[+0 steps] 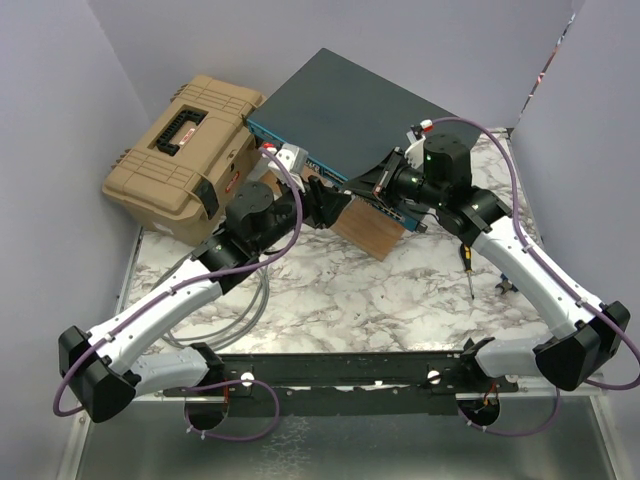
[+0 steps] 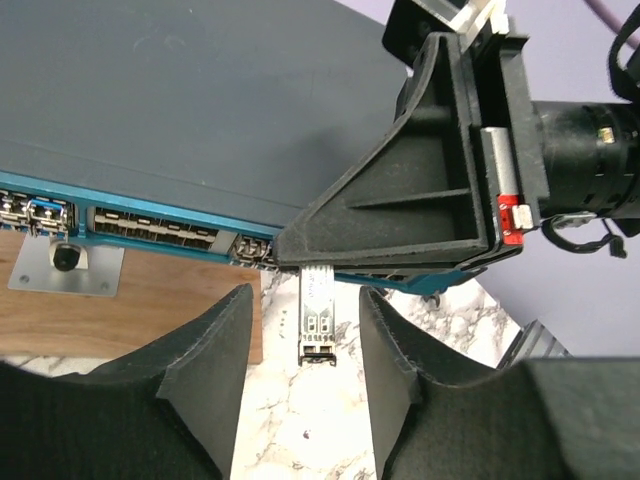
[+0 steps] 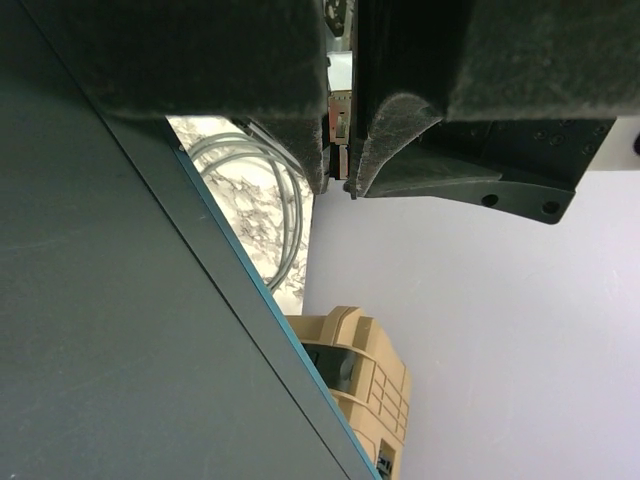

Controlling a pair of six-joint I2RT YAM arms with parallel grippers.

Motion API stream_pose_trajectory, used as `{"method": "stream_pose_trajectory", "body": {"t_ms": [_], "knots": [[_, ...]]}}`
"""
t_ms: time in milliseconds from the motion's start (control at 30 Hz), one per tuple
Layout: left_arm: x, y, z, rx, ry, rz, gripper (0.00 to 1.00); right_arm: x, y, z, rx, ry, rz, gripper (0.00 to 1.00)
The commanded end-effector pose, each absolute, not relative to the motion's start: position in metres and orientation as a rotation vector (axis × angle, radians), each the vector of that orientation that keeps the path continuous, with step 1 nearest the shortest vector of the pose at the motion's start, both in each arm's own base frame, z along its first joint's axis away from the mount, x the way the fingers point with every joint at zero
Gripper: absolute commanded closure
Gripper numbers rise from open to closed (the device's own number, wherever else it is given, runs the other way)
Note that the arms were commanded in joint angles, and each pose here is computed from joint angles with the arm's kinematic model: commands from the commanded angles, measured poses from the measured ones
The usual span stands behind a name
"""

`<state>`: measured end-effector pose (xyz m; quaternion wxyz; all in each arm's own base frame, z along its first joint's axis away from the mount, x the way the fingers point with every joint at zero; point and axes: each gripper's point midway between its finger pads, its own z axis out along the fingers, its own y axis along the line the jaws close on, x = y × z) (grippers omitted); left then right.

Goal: Insert the plug into the switch port
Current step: Pick up the connector from the center of the board.

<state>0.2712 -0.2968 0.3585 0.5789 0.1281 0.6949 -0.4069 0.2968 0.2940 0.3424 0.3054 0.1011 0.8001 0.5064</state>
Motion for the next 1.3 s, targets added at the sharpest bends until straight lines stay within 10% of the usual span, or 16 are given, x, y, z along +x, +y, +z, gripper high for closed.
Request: {"method": "stream_pose_trajectory", "body": {"t_ms": [0,900,1267], "knots": [[0.267,-0.302,0.362,0.328,1.646,-0.969,0.54,0.3,0.296,0.346,0.299,2.114,1.334,1.0],[0.262,-0.303,0.339,0.387,1.699,-0.752,0.73,0.302,0.301,0.342,0.324,2.116,1.375,1.0],[0.259,-0.3,0.335,0.405,1.697,-0.714,1.0,0.3,0.299,0.345,0.326,2.084,1.389,0.98]]}}
